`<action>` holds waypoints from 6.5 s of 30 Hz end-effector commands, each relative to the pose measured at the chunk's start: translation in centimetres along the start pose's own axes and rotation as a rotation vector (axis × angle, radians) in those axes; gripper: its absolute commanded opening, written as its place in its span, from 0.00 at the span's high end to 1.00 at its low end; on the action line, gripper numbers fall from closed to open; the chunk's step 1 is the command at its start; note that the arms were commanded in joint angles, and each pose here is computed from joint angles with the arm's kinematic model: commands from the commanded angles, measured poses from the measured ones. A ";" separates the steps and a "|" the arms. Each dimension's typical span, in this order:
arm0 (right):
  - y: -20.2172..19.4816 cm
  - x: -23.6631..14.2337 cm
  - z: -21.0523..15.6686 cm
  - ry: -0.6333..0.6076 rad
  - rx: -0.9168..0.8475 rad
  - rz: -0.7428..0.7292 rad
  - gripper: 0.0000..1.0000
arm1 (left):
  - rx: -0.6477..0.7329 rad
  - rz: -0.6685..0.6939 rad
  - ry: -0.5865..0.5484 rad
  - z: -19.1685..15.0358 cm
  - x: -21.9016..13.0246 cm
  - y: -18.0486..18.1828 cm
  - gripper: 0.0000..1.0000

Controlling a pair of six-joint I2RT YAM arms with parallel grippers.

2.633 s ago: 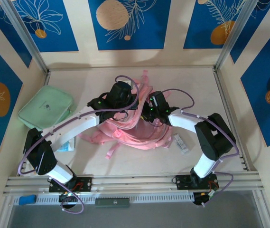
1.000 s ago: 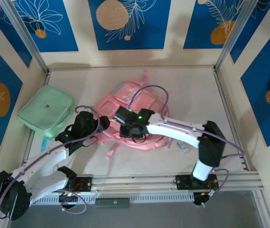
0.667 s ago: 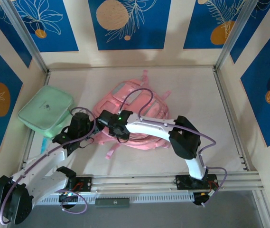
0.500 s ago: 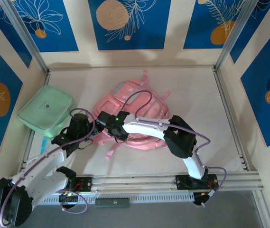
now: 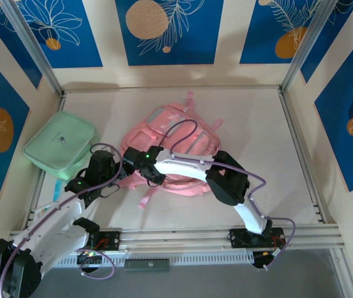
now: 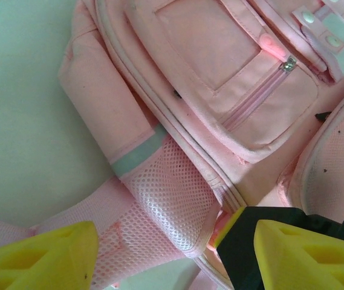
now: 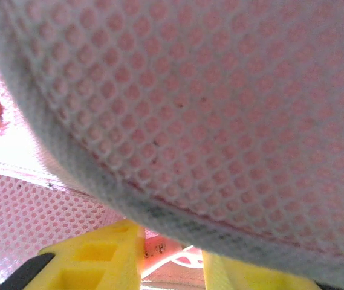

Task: Pack the student bag
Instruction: Zip the student bag at the center of the table.

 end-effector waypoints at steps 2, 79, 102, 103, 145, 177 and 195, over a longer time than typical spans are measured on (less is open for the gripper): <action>0.1 0.7 0.6 -0.045 0.024 -0.004 0.80 | 0.004 -0.006 0.018 -0.5 -0.1 0.4 0.30; -9.5 -8.3 4.1 0.212 -0.726 0.195 1.00 | -0.149 -0.044 0.127 3.1 9.9 -2.8 0.33; -8.8 -7.7 3.8 0.194 -0.727 0.271 1.00 | -0.434 -0.231 0.075 -4.6 5.7 -10.9 0.57; -8.7 -7.7 3.8 0.194 -0.728 0.275 1.00 | -0.434 -0.227 0.074 -4.7 5.8 -11.1 0.58; -8.7 -8.4 3.6 0.184 -0.792 0.202 1.00 | -0.059 -0.180 0.063 5.0 5.8 -8.2 0.86; -9.1 -4.7 0.9 0.213 -0.791 0.197 1.00 | -0.468 -0.131 0.040 -5.9 4.3 -8.3 0.61; -9.5 -2.2 -0.7 0.242 -0.796 0.112 0.86 | -0.507 -0.030 0.015 -7.0 4.8 -6.7 0.65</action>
Point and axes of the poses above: each hand's point on the last joint's axis, 136 mm out from that joint toward the fingers, its own x axis out along the fingers, its own y axis along the line the jaws close on, z = x × y, the point moved 7 cm from there along -x, back along the fingers, and after that the axes turned 11 degrees about x, right-handed, at the moved point
